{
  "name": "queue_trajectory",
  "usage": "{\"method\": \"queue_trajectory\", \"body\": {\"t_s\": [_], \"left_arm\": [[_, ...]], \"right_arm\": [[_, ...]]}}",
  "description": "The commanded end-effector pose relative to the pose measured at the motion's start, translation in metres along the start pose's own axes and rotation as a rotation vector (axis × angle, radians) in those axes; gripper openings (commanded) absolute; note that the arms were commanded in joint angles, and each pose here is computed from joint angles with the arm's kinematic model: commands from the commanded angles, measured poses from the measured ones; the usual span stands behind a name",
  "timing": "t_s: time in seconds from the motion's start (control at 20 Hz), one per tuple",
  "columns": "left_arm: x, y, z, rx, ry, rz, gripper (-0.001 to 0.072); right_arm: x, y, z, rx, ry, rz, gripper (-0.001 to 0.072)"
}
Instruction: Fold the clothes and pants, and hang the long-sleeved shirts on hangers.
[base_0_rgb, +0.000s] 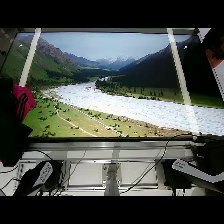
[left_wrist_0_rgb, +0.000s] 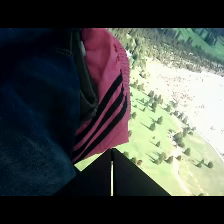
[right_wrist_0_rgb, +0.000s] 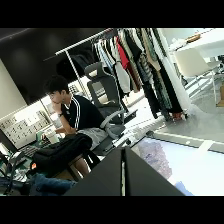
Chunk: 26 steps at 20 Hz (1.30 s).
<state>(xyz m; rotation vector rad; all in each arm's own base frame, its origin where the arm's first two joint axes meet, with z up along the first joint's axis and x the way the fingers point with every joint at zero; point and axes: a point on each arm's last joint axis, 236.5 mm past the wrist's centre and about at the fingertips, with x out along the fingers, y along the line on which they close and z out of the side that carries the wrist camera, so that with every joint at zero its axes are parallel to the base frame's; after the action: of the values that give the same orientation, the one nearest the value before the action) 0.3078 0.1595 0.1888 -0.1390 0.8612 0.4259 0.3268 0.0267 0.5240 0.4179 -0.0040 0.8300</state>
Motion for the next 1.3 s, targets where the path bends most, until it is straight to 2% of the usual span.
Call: {"method": "queue_trajectory", "body": {"t_s": [0.0, 0.25, 0.3, 0.4, 0.45, 0.6, 0.95, 1.25], "left_arm": [[0.0, 0.0, 0.002, 0.0, -0.006, -0.001, 0.0015], [0.012, 0.017, -0.001, 0.026, 0.027, 0.07, 0.0025], [0.018, 0.026, -0.003, 0.042, 0.044, 0.109, 0.008], [0.03, 0.047, 0.003, 0.082, 0.046, 0.194, 0.0454], [0.038, 0.052, 0.009, 0.1, 0.034, 0.218, 0.0565], [0.062, 0.052, 0.029, 0.125, -0.024, 0.22, 0.0583], [0.074, 0.081, 0.053, 0.199, -0.094, 0.333, 0.0615], [0.065, 0.135, 0.029, 0.111, -0.014, 0.424, 0.0622]], "right_arm": [[0.0, 0.001, 0.0, -0.001, 0.0, 0.001, 0.0051], [0.0, 0.001, 0.0, -0.001, 0.0, 0.001, 0.0051], [0.0, 0.001, 0.0, -0.002, 0.0, 0.001, 0.0051], [0.0, 0.001, 0.0, -0.002, 0.0, 0.001, 0.0052], [0.0, 0.001, 0.0, -0.002, 0.0, 0.001, 0.0051], [0.0, 0.001, 0.0, -0.002, 0.0, 0.001, 0.0051], [0.0, 0.001, 0.0, -0.002, 0.0, 0.001, 0.0051], [0.0, 0.001, 0.0, -0.002, 0.0, 0.001, 0.0051]]}}
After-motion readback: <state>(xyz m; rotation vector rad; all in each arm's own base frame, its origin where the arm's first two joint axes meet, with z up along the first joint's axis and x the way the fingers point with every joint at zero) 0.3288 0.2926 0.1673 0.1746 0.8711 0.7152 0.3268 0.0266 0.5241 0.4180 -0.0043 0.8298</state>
